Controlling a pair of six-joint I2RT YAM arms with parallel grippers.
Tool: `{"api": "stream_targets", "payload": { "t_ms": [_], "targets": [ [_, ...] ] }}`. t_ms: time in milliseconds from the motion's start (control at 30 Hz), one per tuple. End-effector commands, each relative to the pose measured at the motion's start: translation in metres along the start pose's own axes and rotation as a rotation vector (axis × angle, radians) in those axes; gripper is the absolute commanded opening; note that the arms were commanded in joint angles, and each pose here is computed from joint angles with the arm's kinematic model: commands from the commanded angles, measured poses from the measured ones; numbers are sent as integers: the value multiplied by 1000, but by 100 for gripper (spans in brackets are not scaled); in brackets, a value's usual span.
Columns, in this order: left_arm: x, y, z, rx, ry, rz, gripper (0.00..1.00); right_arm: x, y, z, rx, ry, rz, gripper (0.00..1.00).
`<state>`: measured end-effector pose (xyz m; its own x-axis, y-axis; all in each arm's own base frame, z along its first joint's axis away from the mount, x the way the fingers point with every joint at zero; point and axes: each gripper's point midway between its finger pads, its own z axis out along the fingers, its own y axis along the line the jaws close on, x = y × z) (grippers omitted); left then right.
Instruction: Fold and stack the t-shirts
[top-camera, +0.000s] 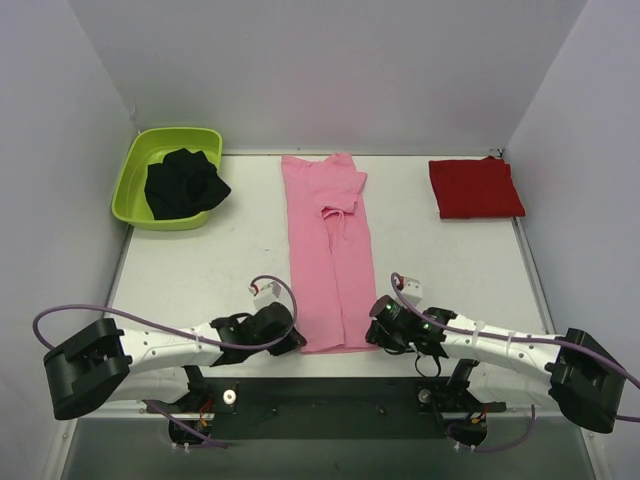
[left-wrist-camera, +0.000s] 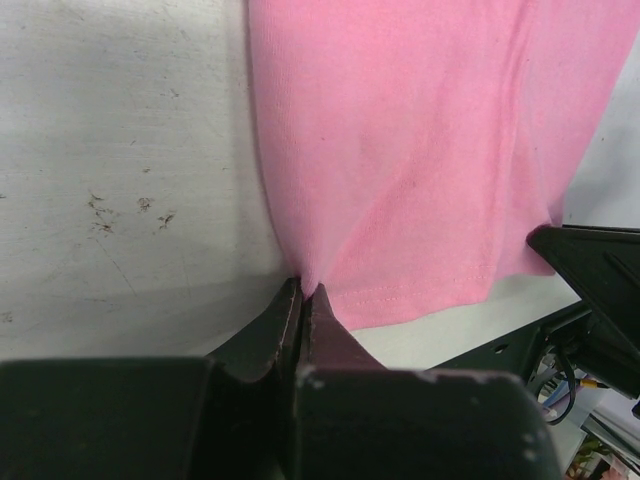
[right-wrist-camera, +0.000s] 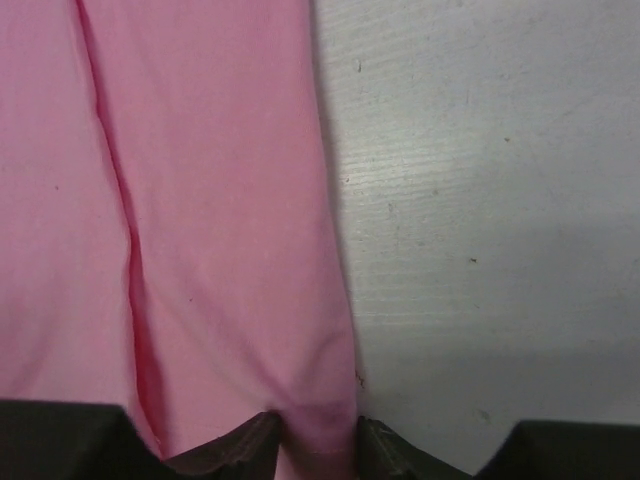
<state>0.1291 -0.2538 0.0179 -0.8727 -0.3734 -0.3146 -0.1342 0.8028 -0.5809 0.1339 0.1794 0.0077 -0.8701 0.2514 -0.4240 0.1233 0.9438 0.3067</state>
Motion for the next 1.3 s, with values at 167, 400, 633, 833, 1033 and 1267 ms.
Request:
{"api": "stream_targets", "payload": {
  "t_ms": [167,400,633,833,1033,1267],
  "targets": [
    [3,36,0,-107,6,23,0,13,-11,3,47,38,-19,18],
    [2,37,-4,-95,-3,16,0,14,-11,3,68,39,-43,0],
    [15,38,-13,-81,17,25,0,17,-2,-10,49,9,-89,0],
    [20,37,-25,-65,2,18,0,12,-8,-22,62,-50,-100,0],
    [11,34,-41,-51,-39,21,0,0,-8,-35,40,-107,-97,0],
    [-16,-3,-66,2,-118,63,0,-25,14,-54,13,-174,-131,0]
  ]
}}
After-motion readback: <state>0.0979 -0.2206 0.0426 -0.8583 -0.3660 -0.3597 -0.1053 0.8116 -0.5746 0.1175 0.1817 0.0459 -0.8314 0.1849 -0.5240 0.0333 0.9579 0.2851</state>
